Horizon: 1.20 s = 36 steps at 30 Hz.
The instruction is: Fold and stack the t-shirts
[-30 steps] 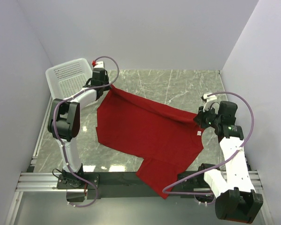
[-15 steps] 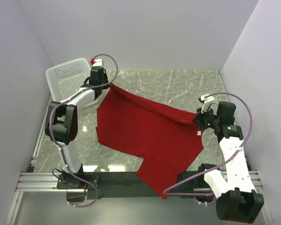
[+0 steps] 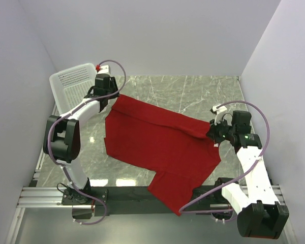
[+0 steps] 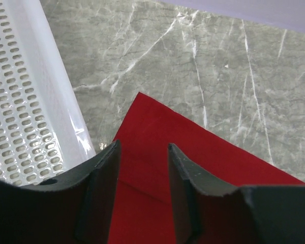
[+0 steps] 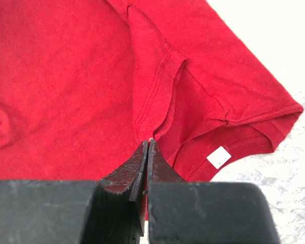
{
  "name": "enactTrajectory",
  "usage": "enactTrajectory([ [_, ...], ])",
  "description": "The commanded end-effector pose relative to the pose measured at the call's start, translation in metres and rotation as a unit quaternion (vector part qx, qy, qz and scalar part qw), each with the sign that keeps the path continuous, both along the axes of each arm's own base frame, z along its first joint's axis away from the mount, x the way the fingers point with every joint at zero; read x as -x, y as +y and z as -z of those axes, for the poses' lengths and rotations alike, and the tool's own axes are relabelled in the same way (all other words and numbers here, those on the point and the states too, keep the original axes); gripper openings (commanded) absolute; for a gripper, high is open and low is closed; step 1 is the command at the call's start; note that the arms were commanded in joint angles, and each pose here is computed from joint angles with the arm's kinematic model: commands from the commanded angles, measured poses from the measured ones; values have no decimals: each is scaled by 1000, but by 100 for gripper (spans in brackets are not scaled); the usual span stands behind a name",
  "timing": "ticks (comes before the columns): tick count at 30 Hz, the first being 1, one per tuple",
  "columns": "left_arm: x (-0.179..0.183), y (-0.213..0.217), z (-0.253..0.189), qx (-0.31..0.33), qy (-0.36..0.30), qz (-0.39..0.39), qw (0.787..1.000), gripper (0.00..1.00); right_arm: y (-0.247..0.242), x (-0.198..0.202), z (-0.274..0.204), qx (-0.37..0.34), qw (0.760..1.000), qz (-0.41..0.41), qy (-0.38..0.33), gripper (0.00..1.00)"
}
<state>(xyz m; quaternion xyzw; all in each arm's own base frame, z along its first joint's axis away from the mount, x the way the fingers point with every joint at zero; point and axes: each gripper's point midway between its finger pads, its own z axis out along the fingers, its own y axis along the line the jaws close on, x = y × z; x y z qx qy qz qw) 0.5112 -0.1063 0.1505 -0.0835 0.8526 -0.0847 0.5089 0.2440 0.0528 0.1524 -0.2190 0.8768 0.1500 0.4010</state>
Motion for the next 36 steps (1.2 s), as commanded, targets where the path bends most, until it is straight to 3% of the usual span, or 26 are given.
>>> enactTrajectory([
  [1, 1, -3, -43, 19, -52, 12, 998, 47, 2, 1, -4, 14, 1000, -20, -6, 0],
  [10, 17, -5, -108, 38, -110, 27, 993, 55, 11, 20, 17, 39, 995, -85, 36, 0],
  [14, 28, 4, -134, 41, -134, 11, 990, 66, 14, 29, 26, 46, 992, -107, 54, 2],
  [15, 31, 6, -137, 42, -136, 11, 990, 67, 21, 33, 29, 52, 988, -132, 56, 6],
  [18, 43, 12, -150, 54, -142, 13, 988, 71, 24, 50, 37, 66, 979, -175, 79, 39],
  [22, 70, 16, -166, 66, -149, 34, 986, 74, 19, 57, 30, 98, 970, -213, 67, 57],
  [27, 104, 26, -159, 68, -132, 38, 988, 83, 8, 16, 26, 89, 989, -91, 78, 64],
  [28, 114, 29, -168, 74, -143, 32, 986, 88, 10, 8, 35, 80, 988, -75, 109, 64],
  [31, 137, 35, -162, 79, -139, 25, 987, 90, 19, -12, 52, 44, 983, -11, 180, 63],
  [36, 169, 45, -157, 76, -137, 10, 988, 91, 27, -48, 61, 15, 976, 45, 213, 61],
])
